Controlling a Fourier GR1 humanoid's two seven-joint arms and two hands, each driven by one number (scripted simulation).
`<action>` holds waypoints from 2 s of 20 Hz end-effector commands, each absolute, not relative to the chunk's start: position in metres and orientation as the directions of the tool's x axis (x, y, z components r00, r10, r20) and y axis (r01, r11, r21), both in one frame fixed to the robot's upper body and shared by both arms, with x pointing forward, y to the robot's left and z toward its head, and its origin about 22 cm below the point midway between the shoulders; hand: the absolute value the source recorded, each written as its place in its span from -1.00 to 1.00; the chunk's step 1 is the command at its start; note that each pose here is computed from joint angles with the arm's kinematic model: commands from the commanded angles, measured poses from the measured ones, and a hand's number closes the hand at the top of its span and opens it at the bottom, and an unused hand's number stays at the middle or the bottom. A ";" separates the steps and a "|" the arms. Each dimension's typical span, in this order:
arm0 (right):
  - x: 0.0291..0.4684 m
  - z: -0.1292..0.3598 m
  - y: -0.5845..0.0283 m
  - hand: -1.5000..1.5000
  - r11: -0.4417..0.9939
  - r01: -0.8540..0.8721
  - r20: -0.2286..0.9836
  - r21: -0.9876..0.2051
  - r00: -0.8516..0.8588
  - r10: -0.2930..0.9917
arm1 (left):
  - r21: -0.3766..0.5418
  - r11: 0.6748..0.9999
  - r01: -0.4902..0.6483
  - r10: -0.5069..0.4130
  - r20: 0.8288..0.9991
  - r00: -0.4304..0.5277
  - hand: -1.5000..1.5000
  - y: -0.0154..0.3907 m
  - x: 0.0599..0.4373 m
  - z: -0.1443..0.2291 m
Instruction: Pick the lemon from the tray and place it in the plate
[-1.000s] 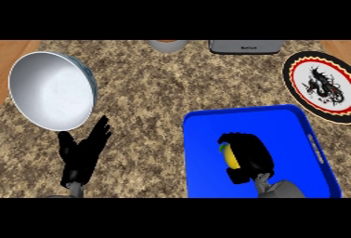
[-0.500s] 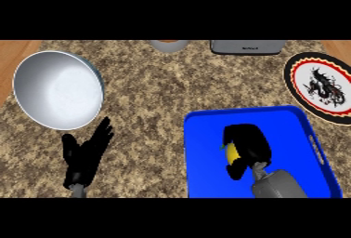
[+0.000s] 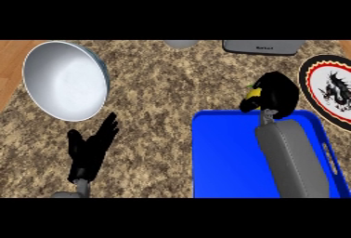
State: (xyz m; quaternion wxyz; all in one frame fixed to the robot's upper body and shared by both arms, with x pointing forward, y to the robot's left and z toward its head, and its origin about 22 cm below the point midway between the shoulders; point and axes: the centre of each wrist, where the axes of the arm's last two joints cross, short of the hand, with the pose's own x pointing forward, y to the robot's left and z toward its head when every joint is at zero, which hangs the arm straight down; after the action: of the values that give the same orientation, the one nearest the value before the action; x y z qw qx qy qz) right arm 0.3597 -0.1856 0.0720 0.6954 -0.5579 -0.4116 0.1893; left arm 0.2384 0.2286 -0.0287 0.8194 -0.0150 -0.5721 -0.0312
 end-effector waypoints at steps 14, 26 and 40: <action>0.424 0.129 -0.229 1.00 -0.050 0.806 0.735 -0.590 0.561 0.379 | 0.008 0.996 0.085 -0.038 0.934 0.356 0.00 0.222 0.246 -0.027; 0.403 0.069 -0.331 1.00 -0.299 0.808 0.731 -0.508 0.588 0.346 | -0.009 0.998 0.059 -0.013 0.933 0.360 0.00 0.219 0.240 -0.034; 0.385 0.057 -0.414 1.00 -0.375 0.783 0.738 -0.497 0.608 0.292 | -0.032 0.998 0.047 0.014 0.940 0.342 0.00 0.219 0.248 -0.026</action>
State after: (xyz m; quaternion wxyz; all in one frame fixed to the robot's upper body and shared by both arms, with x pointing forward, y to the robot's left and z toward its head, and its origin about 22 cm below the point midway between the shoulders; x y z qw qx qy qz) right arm 0.3887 -0.3998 0.0575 0.4585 -0.7863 -0.3398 -0.2368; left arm 0.2469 0.2277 -0.0277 0.8214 -0.0142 -0.5698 -0.0219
